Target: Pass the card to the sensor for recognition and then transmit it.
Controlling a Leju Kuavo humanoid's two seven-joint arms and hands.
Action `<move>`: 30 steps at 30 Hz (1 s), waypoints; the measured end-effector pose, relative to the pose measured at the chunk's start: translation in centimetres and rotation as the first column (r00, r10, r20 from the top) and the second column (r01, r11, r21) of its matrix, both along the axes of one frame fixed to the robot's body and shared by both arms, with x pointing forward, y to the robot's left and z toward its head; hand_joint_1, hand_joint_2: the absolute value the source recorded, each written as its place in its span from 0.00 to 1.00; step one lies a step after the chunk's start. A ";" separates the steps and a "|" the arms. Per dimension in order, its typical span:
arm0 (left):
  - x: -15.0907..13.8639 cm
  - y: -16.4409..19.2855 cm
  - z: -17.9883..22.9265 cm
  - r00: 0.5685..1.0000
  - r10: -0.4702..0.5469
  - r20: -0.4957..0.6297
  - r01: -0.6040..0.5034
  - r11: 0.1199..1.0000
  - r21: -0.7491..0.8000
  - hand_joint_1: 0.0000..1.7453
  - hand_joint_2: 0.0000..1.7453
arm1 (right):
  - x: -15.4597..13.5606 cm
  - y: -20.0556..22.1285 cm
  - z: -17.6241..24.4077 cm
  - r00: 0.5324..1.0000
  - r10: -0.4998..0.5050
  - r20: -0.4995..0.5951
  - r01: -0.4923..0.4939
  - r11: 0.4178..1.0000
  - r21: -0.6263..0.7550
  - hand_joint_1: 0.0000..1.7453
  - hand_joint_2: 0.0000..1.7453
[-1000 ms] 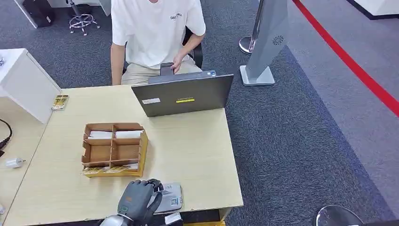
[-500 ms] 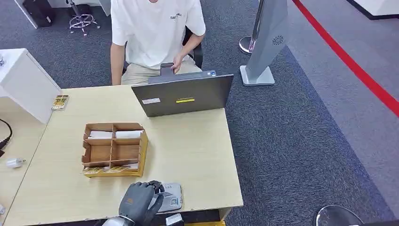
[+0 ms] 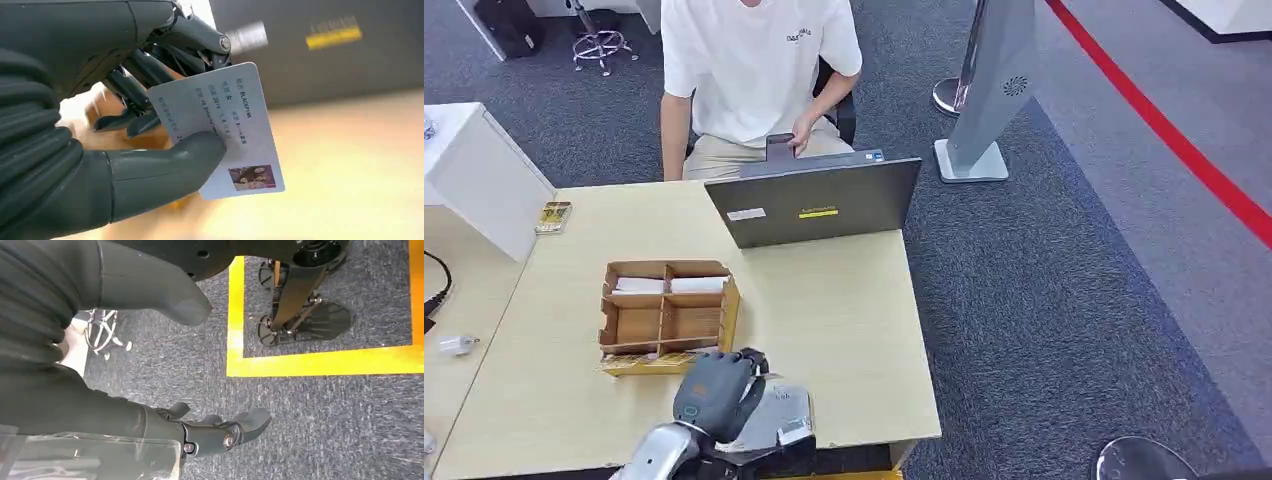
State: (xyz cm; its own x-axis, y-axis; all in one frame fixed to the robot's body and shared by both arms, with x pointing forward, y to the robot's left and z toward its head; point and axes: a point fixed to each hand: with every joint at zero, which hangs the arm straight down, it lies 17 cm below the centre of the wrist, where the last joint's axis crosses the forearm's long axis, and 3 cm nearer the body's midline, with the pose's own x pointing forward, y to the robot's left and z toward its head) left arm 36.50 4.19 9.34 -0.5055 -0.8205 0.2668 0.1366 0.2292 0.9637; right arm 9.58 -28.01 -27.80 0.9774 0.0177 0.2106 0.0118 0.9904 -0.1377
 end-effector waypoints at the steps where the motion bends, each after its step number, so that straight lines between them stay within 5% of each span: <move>1: 1.5 0.3 1.7 0.998 0.018 0.054 -0.019 1.000 0.013 1.00 1.00 | 0.0 0.1 0.0 1.000 0.005 0.001 -0.005 1.000 0.001 0.00 1.00; 5: 6.6 2.0 8.0 0.976 0.087 0.200 -0.092 0.996 0.016 1.00 1.00 | 0.2 0.4 0.0 1.000 0.029 0.004 -0.029 1.000 0.007 0.00 1.00; 13: 8.9 3.9 12.2 0.928 0.173 0.330 -0.187 0.982 0.011 1.00 1.00 | 0.1 0.7 0.0 0.998 0.062 0.003 -0.062 0.998 0.012 0.00 1.00; 17: 12.5 8.4 19.6 0.821 0.315 0.476 -0.324 0.944 -0.065 1.00 1.00 | 0.4 1.3 0.1 0.993 0.114 -0.001 -0.114 0.993 0.011 0.00 1.00; 21: 15.6 16.5 26.9 0.638 0.462 0.616 -0.510 0.853 -0.111 1.00 1.00 | 0.9 2.0 0.2 0.982 0.188 -0.010 -0.187 0.982 0.026 0.00 1.00; 24: 17.3 22.2 30.8 0.517 0.483 0.707 -0.598 0.794 -0.105 1.00 1.00 | 1.4 2.4 0.3 0.974 0.227 -0.007 -0.226 0.973 0.035 0.00 1.00; 30: 19.5 28.1 32.2 0.448 0.465 0.764 -0.699 0.715 -0.025 1.00 1.00 | 1.8 2.6 0.4 0.966 0.257 -0.001 -0.257 0.966 0.036 0.00 1.00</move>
State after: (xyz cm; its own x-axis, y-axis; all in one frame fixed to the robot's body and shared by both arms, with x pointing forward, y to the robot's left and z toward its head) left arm 56.04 32.31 41.56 0.1981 -0.9609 -0.1932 -0.6364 -0.2761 0.7202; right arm 11.37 -25.38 -27.39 0.9422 0.2608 0.2102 -0.2441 0.9644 -0.1019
